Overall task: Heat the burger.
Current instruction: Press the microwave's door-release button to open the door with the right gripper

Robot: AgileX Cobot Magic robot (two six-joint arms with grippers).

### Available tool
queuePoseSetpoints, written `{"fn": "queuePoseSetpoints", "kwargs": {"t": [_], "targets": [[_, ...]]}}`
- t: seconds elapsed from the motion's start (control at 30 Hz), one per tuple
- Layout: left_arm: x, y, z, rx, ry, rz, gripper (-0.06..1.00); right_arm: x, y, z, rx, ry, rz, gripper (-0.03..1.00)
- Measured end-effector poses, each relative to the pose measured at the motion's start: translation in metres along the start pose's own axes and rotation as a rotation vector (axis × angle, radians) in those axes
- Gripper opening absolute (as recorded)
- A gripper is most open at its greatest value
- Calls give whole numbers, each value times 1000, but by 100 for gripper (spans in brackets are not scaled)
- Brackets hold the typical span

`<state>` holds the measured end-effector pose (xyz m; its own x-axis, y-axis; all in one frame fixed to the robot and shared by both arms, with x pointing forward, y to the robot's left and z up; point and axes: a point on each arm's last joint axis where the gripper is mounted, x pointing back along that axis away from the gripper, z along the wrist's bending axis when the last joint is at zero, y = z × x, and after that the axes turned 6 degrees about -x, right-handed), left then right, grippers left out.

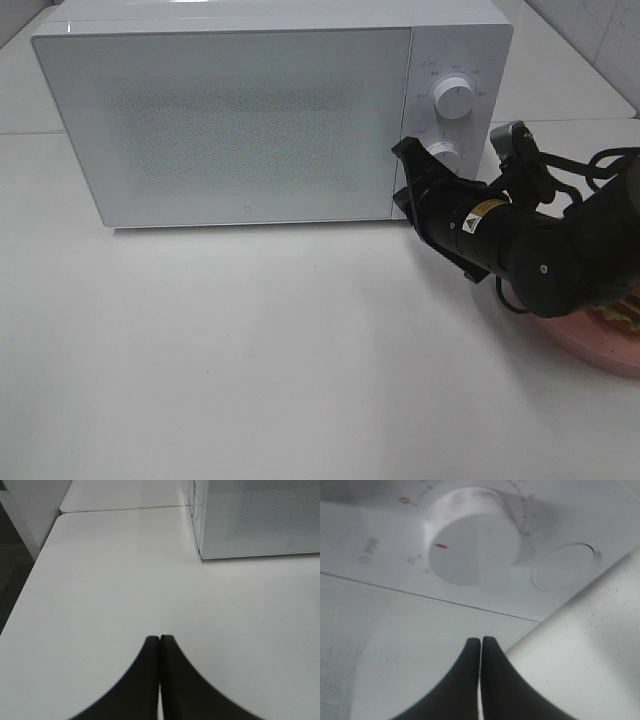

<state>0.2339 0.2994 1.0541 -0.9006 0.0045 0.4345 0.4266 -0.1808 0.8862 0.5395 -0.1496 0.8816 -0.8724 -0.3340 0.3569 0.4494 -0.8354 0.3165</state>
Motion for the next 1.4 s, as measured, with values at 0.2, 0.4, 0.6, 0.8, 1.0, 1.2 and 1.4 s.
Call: {"fn": "queuePoseSetpoints", "kwargs": {"t": [0.2, 0.4, 0.6, 0.8, 1.0, 1.2, 1.4], "targets": [[0, 0, 0, 0, 0, 0, 0, -4, 2, -11, -162, -2, -60, 0], [0, 0, 0, 0, 0, 0, 0, -8, 6, -21, -221, -31, -138, 0], [0, 0, 0, 0, 0, 0, 0, -16, 9, -18, -249, -13, -179, 0], [0, 0, 0, 0, 0, 0, 0, -20, 12, -14, -267, -2, -199, 0], [0, 0, 0, 0, 0, 0, 0, -25, 12, -18, -285, -34, -206, 0], [0, 0, 0, 0, 0, 0, 0, -31, 14, -23, -294, -43, -224, 0], [0, 0, 0, 0, 0, 0, 0, -35, 13, -27, -292, -42, -232, 0]]}}
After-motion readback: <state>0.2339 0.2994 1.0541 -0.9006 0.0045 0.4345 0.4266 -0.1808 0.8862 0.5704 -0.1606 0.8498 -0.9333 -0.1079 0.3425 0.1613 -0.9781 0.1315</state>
